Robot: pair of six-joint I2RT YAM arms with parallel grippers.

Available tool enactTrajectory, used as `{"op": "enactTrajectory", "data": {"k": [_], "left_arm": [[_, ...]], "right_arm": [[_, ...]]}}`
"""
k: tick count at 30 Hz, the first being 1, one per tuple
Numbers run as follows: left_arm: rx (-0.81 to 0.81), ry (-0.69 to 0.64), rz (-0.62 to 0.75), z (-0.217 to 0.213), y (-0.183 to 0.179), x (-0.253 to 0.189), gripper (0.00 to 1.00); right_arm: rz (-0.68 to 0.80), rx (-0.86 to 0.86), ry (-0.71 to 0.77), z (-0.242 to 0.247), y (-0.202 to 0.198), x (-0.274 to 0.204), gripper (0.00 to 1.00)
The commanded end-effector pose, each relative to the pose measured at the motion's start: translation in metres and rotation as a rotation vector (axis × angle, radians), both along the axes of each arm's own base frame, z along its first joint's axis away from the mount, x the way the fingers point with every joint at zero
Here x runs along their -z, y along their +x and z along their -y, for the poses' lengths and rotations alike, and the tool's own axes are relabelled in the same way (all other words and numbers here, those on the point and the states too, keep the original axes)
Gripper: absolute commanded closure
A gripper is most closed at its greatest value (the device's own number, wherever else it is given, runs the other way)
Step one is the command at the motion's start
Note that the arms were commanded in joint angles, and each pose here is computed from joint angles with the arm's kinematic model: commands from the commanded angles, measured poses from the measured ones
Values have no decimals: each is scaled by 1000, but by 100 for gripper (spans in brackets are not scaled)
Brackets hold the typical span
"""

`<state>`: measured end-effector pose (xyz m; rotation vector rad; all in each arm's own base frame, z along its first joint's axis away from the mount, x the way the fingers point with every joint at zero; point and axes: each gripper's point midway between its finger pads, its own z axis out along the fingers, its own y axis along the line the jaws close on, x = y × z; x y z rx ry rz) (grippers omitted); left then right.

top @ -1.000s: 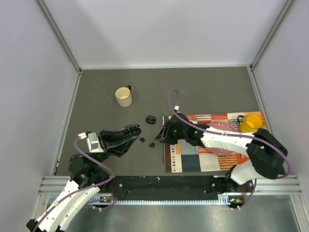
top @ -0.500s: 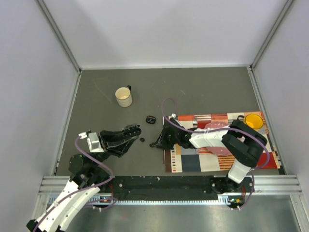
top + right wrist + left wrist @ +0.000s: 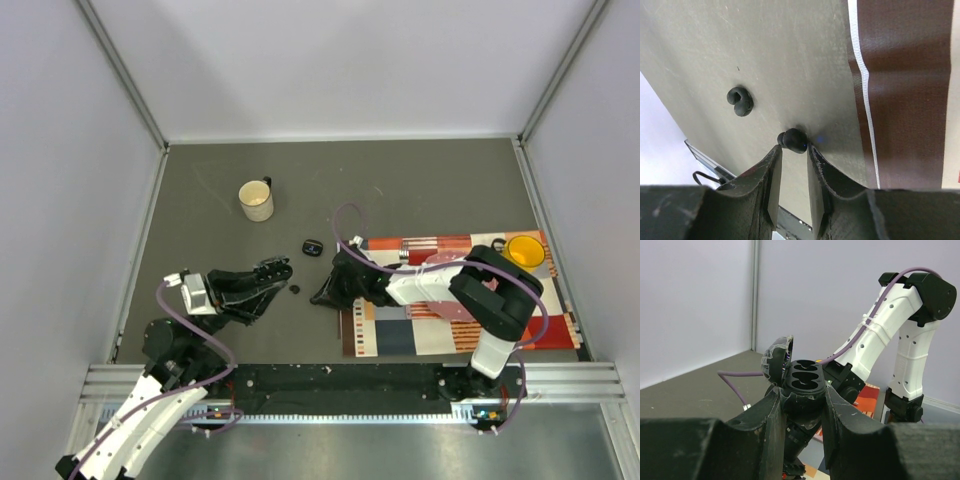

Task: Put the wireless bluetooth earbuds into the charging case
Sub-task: Pick up the earbud from the center of the board.

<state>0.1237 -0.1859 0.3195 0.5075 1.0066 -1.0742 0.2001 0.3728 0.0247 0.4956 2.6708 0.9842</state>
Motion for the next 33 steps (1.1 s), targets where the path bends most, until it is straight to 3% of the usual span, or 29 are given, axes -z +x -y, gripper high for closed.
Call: {"op": "enactTrajectory", "data": {"k": [1, 6, 33], "left_arm": [[-21, -37, 55, -8, -6, -20, 100], [-26, -35, 46, -8, -4, -18, 100], [-45, -34, 36, -9, 0, -15, 100]], "right_arm": [[7, 36, 5, -7, 4, -3, 74], [-6, 47, 4, -8, 3, 1, 82], [69, 106, -55, -3, 23, -5, 84]]}}
